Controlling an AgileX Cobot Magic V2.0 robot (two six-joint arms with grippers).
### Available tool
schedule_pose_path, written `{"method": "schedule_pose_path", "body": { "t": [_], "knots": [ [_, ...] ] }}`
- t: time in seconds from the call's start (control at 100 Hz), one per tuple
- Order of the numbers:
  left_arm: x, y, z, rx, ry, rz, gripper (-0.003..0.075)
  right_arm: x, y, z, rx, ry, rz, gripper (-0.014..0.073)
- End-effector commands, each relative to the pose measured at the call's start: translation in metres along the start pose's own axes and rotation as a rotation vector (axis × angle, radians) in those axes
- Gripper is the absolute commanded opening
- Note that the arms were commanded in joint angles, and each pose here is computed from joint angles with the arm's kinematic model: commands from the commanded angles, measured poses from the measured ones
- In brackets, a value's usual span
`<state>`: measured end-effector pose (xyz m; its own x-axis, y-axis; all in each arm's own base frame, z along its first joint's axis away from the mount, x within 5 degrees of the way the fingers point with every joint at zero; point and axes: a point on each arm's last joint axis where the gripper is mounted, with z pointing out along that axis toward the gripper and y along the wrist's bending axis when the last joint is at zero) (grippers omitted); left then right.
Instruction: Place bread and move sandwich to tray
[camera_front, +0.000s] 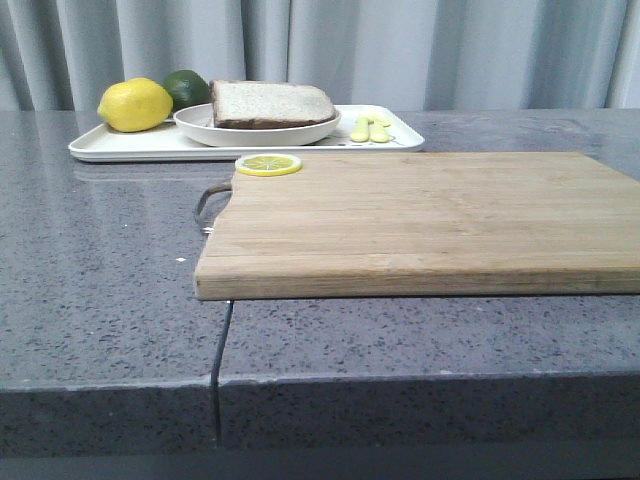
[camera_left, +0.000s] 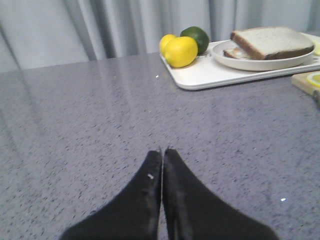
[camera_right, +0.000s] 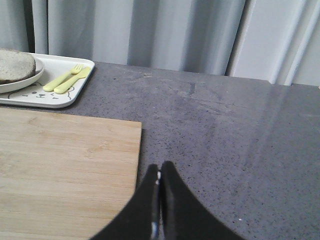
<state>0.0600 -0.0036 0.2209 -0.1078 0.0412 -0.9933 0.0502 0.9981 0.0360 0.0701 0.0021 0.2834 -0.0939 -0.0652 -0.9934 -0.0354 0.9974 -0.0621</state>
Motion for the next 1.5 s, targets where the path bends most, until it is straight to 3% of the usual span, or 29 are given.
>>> {"method": "schedule_pose_path", "body": {
  "t": [0.0,0.31,1.49],
  "knots": [
    [-0.006,0.003,-0.003,-0.052,-0.099,0.005,-0.0019,-0.015,-0.002,-0.001,0.015,-0.095,-0.022,-0.0116],
    [0.023,0.003,-0.004,-0.066,-0.096,0.037,-0.0019,-0.015,-0.002,-0.001,0.015,-0.095,-0.022,-0.0116],
    [0.022,0.003,-0.004,-0.069,-0.105,0.027,-0.0019,-0.015,-0.002,-0.001,0.015,-0.096,-0.022,-0.0116]
  ]
}}
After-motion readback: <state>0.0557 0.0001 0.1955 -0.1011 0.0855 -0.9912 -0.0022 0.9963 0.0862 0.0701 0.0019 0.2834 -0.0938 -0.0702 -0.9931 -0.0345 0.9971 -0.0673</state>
